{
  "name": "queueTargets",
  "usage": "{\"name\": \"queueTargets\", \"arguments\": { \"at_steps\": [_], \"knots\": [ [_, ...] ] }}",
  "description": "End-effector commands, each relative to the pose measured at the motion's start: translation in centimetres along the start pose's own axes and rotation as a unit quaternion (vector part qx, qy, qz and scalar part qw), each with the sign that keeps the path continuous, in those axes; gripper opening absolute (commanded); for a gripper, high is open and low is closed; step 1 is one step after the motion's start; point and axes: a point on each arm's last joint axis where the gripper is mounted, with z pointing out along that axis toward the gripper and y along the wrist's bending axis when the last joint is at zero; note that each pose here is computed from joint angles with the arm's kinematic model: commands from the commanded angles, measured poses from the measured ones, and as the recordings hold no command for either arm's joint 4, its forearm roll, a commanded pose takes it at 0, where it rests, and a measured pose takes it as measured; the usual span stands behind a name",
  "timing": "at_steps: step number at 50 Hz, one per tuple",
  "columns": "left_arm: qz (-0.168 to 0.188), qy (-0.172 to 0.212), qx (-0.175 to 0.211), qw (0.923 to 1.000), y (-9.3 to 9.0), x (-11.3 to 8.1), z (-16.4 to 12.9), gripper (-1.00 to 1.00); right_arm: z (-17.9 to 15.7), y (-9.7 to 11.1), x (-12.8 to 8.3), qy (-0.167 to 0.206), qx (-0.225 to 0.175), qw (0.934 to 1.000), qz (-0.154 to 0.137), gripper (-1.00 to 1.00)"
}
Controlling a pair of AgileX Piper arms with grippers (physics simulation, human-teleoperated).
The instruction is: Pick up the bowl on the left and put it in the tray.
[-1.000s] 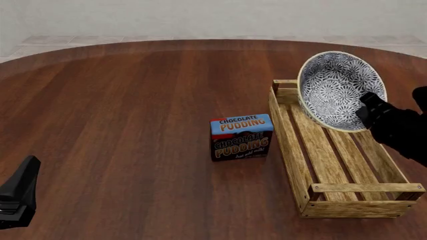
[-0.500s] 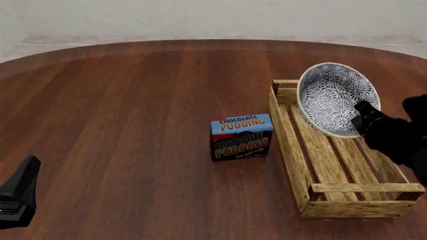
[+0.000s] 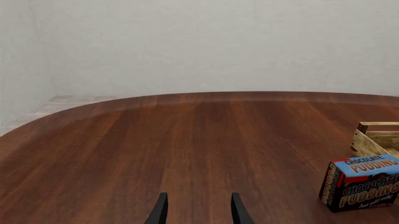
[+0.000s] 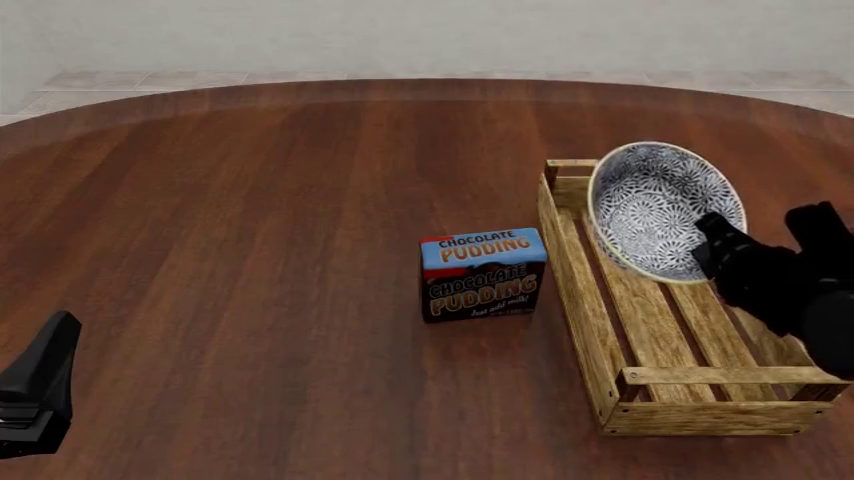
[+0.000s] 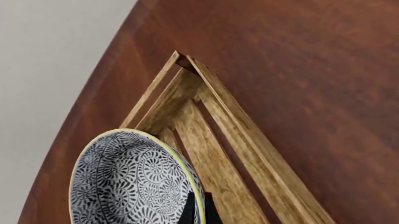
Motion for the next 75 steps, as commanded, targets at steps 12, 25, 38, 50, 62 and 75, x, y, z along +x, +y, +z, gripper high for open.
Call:
{"name": "queueTargets", "arguments": {
  "at_steps": [12, 25, 38, 50, 62, 75],
  "knots": [
    [0.0, 0.0, 0.0, 1.0, 0.0, 0.0, 0.0, 1.0, 1.7, -0.8, 0.1, 0.001, 0.014, 0.9998, 0.013, -1.0],
    [0.0, 0.0, 0.0, 1.0, 0.0, 0.0, 0.0, 1.0, 3.2, -1.7, 0.6, 0.008, 0.026, 0.9995, 0.015, -1.0],
    [0.0, 0.0, 0.0, 1.0, 0.0, 0.0, 0.0, 1.0, 4.3, -2.5, 1.0, 0.012, 0.038, 0.9991, 0.016, -1.0],
    [0.0, 0.0, 0.0, 1.0, 0.0, 0.0, 0.0, 1.0, 4.9, -3.0, 1.1, 0.014, 0.044, 0.9988, 0.016, -1.0],
    [0.0, 0.0, 0.0, 1.0, 0.0, 0.0, 0.0, 1.0, 5.6, -3.3, 1.3, 0.018, 0.049, 0.9985, 0.018, -1.0],
    [0.0, 0.0, 0.0, 1.0, 0.0, 0.0, 0.0, 1.0, 6.0, -3.4, 1.5, 0.022, 0.051, 0.9984, 0.014, -1.0]
  ]
}}
